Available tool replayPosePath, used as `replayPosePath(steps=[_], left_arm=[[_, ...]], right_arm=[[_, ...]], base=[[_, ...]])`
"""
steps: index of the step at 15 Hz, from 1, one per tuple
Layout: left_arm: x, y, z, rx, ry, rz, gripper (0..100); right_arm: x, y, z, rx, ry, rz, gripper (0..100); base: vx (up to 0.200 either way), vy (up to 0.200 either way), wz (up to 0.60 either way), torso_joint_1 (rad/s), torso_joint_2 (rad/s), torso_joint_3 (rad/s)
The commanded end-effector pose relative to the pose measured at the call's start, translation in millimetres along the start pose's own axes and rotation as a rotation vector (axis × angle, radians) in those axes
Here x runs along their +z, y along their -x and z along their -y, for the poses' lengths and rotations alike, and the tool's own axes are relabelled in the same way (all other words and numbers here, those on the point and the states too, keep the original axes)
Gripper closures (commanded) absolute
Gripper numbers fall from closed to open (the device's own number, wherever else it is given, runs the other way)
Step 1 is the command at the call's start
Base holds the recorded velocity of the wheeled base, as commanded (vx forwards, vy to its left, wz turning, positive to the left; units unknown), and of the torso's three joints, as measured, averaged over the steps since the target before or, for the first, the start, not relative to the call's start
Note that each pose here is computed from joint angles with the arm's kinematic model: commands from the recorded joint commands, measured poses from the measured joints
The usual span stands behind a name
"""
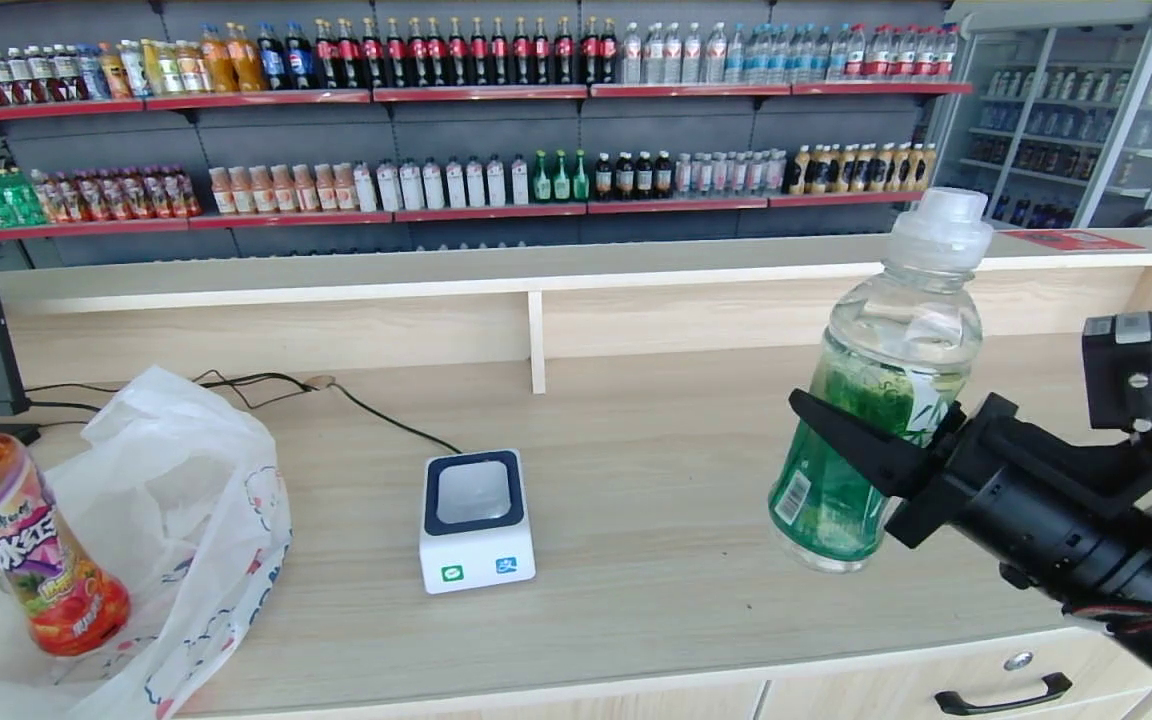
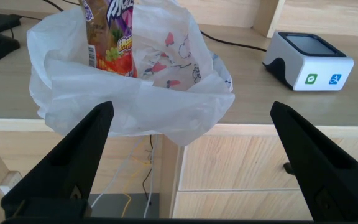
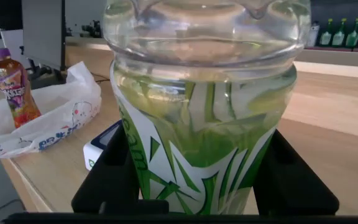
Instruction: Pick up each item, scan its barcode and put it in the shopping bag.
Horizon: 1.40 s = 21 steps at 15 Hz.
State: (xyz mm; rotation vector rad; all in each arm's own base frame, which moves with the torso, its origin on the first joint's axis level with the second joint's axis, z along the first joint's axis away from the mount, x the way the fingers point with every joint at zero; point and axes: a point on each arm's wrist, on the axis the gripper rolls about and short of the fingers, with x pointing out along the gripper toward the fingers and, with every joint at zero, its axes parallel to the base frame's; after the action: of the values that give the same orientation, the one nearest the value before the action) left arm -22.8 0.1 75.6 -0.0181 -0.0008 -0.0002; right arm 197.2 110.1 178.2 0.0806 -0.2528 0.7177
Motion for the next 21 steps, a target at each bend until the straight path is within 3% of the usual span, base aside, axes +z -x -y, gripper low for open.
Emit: replayPosePath(steps=[1,3,7,19,21], left_arm=[[0.0,0,0.0,0.002,0.000,0.001,0],[0.0,0,0.0,0.000,-0.001,0.001,0],[0.0,0,0.1,-0.003,-0.023,0.001,0],[0.0,0,0.0,-0.001,-0.012,0.001,0],[0.0,0,0.0,-0.001,-0.012,0.001,0]], right_arm=[[-9,0,7,-0.074,0.056,-0.038,100],[-19,1,7,-0.163,0.093,-0.082,100],[-21,2,11,-0.181,0.095,-0.094,100],[-12,3,14,-0.197,0.097,-0.054,100],[-11,6,14,-0.199,0.097,-0.054,100]], base=[[0.000,0.000,0.00,0.000,0.00,0.000],[0.000,0.000,0.00,0.000,0.00,0.000],[0.000,0.000,0.00,0.000,0.00,0.000],[-0.050,0.000,0.00,0.002,0.00,0.000],[0.000,0.200,0.00,0.019,0.01,0.002]])
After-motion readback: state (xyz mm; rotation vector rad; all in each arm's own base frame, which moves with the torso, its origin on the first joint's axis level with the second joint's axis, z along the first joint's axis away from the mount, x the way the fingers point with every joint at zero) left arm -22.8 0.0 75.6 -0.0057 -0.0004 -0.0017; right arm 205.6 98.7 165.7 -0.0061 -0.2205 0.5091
